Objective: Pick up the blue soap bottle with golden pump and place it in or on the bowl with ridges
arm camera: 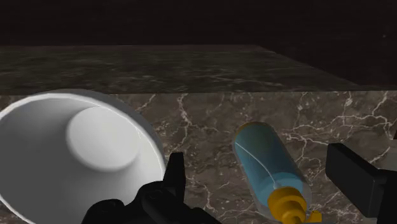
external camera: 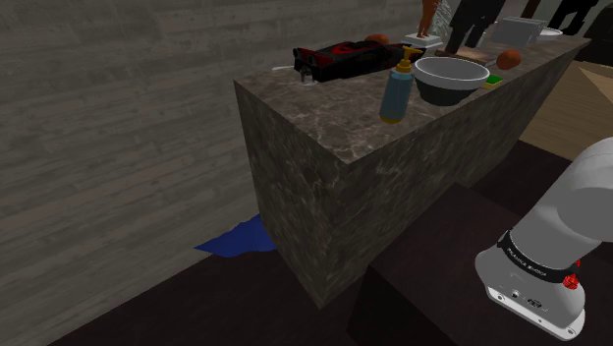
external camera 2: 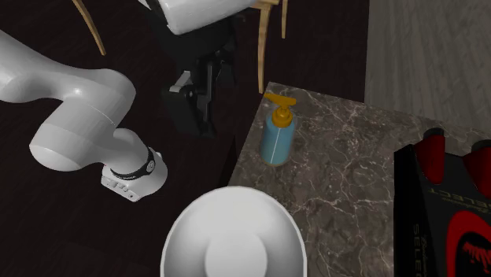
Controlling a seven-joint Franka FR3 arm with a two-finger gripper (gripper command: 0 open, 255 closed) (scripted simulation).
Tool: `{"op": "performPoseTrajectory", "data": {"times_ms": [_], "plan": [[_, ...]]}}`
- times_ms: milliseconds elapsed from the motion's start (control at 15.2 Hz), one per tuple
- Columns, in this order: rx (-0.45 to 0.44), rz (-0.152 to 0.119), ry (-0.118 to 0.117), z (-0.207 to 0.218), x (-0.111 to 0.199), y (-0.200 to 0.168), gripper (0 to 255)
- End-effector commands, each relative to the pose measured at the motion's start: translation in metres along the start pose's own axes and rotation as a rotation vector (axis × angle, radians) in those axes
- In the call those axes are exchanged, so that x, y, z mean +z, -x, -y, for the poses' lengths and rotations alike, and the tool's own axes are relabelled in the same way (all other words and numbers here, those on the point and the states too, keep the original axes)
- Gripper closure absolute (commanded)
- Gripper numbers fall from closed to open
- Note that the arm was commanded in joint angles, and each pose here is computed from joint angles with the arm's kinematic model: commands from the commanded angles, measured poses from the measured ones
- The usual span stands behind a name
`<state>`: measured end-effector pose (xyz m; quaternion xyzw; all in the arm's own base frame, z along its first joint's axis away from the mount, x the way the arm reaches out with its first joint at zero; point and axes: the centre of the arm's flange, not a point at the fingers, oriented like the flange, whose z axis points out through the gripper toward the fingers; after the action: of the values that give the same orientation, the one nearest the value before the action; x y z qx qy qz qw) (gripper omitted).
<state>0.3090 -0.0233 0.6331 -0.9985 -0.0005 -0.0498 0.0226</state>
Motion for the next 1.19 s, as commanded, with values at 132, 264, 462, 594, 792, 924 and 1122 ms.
{"op": "performPoseTrajectory", "data": {"times_ms": [132,264,462,594,792,924,1122], "plan": [[-0.015,-0.007,-0.006,0.011,-0.001,-0.022,0],[-0.030,-0.015,-0.013,0.023,-0.003,-0.044,0],[-0.053,-0.026,-0.022,0.041,-0.005,-0.077,0],[-0.053,-0.026,-0.023,0.041,0.000,-0.077,0],[-0.053,-0.026,-0.022,0.042,0.016,-0.078,0],[-0.053,-0.026,-0.022,0.042,0.026,-0.078,0],[-0.053,-0.026,-0.022,0.042,0.035,-0.078,0]]}}
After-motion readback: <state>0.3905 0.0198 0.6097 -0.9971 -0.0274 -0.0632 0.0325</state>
